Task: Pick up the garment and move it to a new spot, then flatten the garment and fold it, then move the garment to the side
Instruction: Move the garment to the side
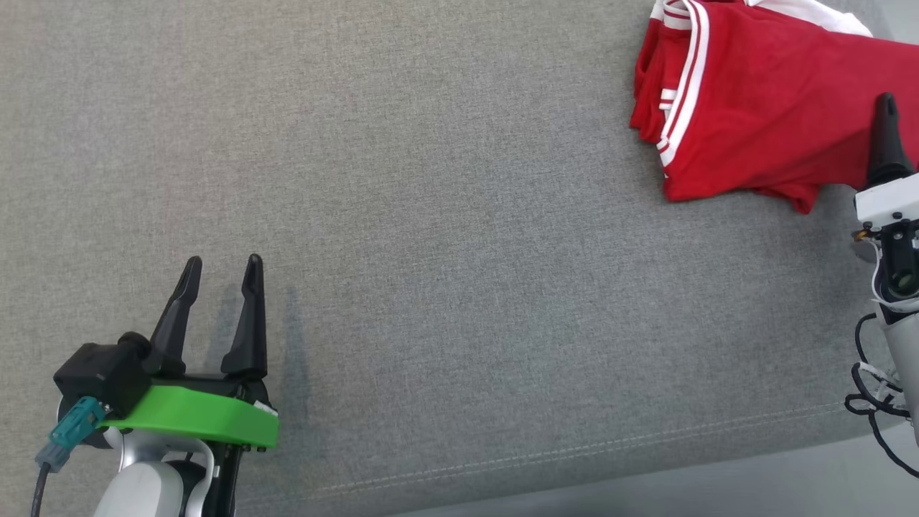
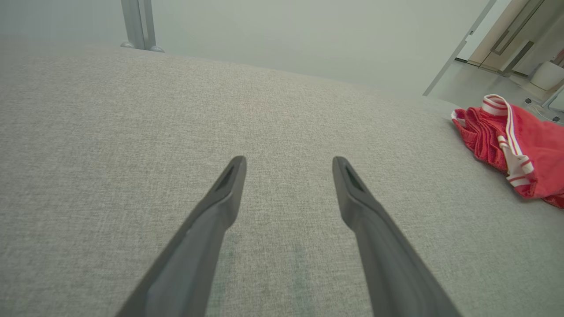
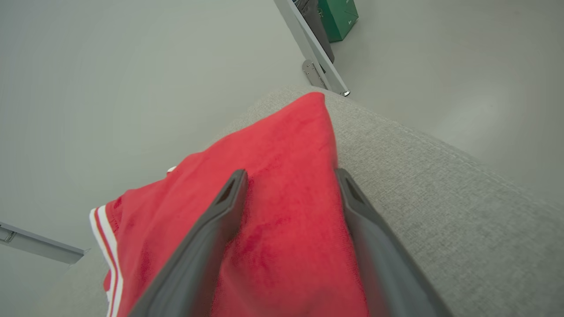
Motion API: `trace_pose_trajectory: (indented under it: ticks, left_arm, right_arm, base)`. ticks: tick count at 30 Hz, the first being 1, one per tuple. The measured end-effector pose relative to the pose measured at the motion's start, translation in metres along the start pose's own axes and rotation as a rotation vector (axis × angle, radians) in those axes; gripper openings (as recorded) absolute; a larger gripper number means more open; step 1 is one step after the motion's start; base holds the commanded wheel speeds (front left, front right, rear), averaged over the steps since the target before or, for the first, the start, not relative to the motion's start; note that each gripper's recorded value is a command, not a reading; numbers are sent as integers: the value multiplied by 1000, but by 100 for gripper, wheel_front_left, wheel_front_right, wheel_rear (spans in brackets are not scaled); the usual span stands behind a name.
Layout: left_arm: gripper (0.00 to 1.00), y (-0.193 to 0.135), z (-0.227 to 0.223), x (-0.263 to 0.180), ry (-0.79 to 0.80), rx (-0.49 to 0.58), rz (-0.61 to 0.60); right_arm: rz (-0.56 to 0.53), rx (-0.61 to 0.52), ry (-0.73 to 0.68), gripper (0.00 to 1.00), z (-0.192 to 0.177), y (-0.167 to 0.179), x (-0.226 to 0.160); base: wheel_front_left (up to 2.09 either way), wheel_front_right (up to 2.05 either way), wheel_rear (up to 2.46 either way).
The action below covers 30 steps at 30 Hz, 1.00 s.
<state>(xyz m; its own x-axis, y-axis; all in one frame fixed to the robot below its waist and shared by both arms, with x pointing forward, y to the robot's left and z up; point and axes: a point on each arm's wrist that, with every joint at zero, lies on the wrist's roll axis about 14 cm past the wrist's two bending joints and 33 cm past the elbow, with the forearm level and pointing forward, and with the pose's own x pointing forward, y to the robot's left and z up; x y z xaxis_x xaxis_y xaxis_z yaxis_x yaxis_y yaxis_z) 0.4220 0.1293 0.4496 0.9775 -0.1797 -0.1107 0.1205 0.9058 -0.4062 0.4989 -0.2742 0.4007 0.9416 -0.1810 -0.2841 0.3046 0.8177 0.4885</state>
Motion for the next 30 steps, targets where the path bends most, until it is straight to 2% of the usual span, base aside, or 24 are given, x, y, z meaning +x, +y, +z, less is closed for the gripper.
trace_pose_trajectory:
  ticks: [3,9,16,19,25,30]
  left_arm:
    - [100,3,3,-1,-10,2,15]
    - [100,3,4,-1,-14,0,18]
    - [100,2,6,-2,-22,0,14]
    - [100,1,9,-3,-34,1,15]
    - [100,10,23,-9,-85,16,54]
    - [100,20,34,-17,-120,30,91]
  right_arm:
    - [-21,-93,25,100,-6,-7,-1]
    - [-105,-293,26,100,10,-43,-3]
    - [-105,-284,45,100,-2,-39,-7]
    - [-94,-297,25,100,5,-35,-8]
    - [-22,-326,-151,100,63,-5,-7]
    - [36,-354,-230,100,82,15,-23]
  base:
    - [0,0,0]
    - [0,0,0]
    - [0,0,0]
    - [0,0,0]
    - [0,0,0]
    - [0,0,0]
